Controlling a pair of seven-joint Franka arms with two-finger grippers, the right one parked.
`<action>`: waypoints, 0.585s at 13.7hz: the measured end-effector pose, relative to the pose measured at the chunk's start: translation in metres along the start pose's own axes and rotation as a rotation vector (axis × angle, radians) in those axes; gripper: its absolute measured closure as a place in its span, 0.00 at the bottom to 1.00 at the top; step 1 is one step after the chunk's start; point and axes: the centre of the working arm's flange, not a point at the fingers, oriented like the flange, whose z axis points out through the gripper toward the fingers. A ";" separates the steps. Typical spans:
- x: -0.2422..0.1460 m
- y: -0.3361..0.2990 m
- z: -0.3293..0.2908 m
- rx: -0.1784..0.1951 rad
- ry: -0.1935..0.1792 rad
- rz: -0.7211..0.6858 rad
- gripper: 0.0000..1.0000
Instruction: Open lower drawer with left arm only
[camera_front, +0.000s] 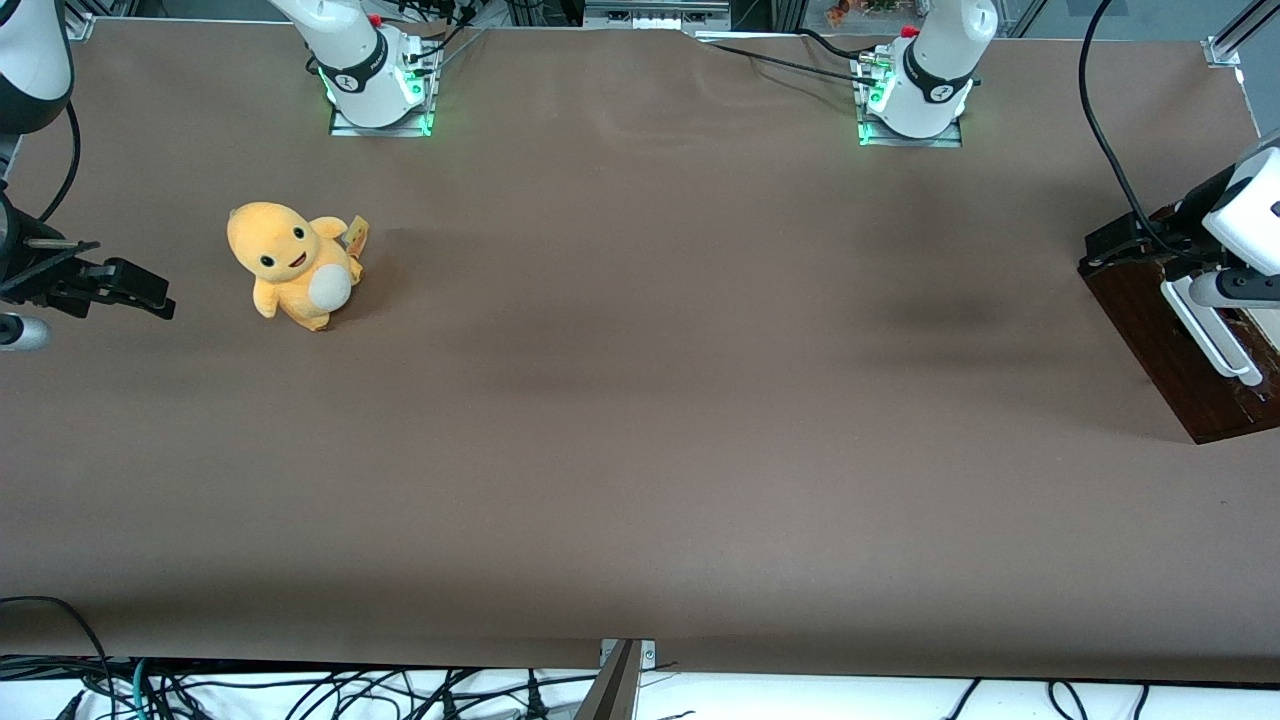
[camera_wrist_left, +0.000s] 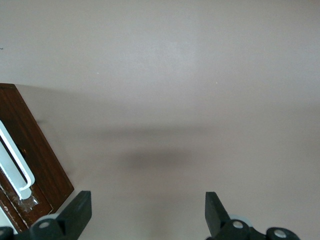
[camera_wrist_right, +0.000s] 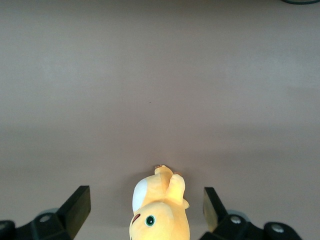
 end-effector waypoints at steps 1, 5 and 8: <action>0.000 0.000 0.000 0.000 0.000 0.000 0.00; 0.000 0.002 0.000 0.000 0.000 0.003 0.00; 0.000 0.004 0.000 0.000 0.000 0.008 0.00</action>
